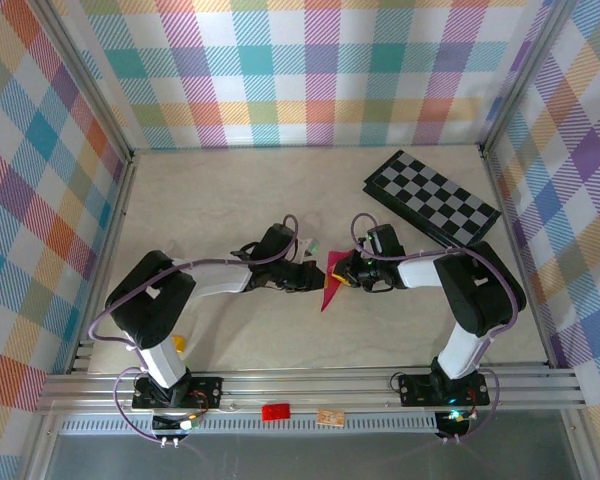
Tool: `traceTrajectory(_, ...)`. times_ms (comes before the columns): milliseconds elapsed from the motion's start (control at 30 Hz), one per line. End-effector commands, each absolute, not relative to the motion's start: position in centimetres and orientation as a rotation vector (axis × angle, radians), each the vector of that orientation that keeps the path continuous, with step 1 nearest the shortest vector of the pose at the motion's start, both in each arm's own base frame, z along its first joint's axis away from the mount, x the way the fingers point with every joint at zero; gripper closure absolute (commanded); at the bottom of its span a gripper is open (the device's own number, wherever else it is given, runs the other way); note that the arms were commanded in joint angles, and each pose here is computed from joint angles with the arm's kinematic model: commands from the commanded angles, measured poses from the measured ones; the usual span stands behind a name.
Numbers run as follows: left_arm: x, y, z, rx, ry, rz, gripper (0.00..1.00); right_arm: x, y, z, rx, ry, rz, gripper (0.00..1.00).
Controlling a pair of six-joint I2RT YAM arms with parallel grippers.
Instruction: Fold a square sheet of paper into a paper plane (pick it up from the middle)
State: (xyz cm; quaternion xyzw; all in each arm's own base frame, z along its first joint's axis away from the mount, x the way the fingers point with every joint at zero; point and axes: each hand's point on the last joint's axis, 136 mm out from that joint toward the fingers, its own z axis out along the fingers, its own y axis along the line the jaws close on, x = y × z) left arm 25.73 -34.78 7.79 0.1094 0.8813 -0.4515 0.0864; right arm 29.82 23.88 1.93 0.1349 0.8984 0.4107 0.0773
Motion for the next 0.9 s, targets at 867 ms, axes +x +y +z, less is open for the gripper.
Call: traceTrajectory(867,23.2,-34.5,0.3,0.358,2.89,-1.233,0.97,28.6,22.6,-0.9,0.484,2.795,1.121,0.83)
